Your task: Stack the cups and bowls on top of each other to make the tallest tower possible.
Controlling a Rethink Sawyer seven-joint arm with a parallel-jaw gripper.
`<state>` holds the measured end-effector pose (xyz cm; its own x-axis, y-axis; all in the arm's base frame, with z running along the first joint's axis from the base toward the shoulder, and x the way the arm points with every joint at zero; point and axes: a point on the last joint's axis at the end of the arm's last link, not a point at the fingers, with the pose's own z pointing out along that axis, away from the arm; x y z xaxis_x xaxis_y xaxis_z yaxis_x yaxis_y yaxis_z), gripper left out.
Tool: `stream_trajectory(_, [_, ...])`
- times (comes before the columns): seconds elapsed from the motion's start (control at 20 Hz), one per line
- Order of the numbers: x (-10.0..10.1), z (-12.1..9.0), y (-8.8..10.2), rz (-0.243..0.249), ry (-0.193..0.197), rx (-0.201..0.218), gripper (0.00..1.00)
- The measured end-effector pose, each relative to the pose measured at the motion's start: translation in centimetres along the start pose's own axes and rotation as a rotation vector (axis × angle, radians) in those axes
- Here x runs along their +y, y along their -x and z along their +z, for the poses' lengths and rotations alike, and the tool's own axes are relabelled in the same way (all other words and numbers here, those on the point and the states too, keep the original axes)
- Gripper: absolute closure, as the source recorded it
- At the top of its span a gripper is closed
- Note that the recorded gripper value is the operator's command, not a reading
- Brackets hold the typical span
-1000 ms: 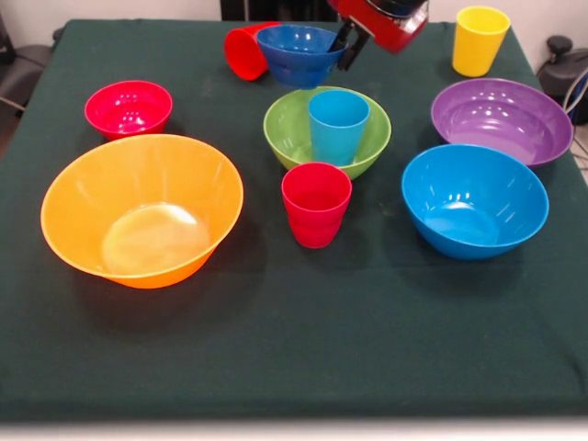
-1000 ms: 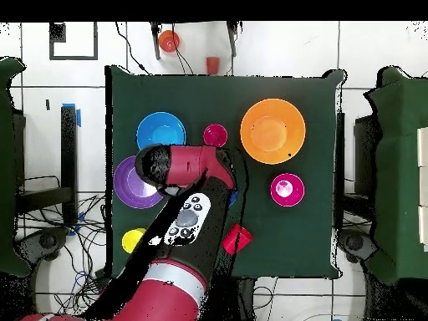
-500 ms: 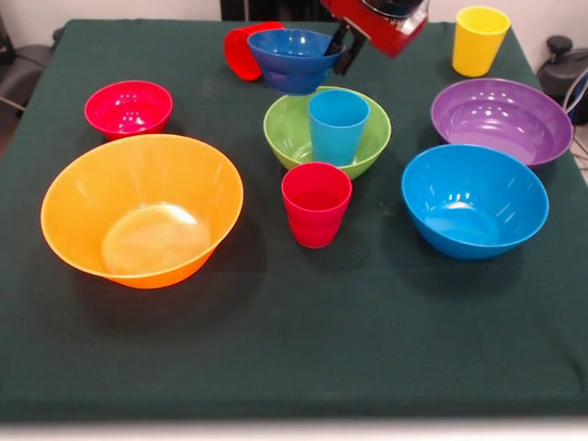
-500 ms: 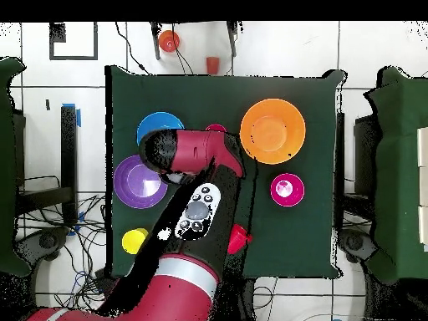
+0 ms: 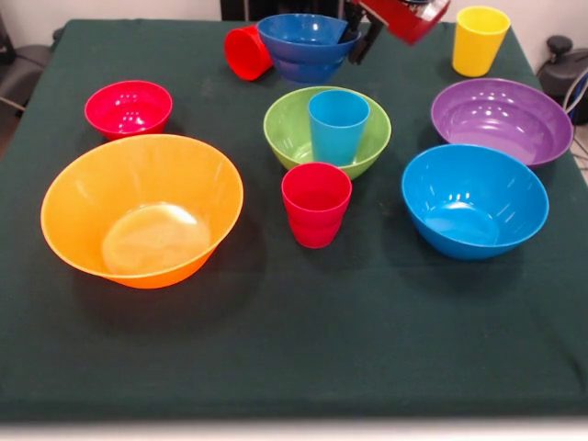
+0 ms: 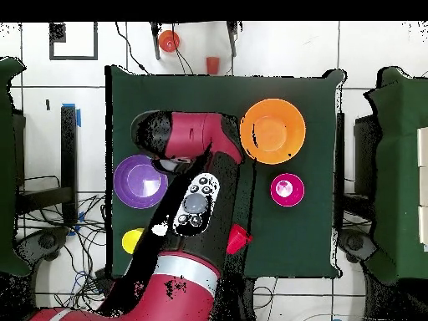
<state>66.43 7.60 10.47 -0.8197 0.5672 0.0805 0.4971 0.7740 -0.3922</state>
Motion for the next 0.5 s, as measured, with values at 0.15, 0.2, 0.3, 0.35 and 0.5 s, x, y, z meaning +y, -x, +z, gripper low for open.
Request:
stream_trajectory(0.15, [0.3, -1.0, 0.5, -0.001, 0.004, -0.008, 1.0])
stream_trajectory(0.2, [0.5, -1.4, 0.8, -0.001, 0.007, -0.013, 1.0])
stream_trajectory(0.3, [0.7, -1.8, 1.1, -0.002, 0.012, -0.022, 1.0])
stream_trajectory(0.35, [0.8, -2.1, 1.3, -0.002, 0.016, -0.029, 1.0])
stream_trajectory(0.5, [1.2, -2.9, 1.8, -0.003, 0.026, -0.048, 1.0])
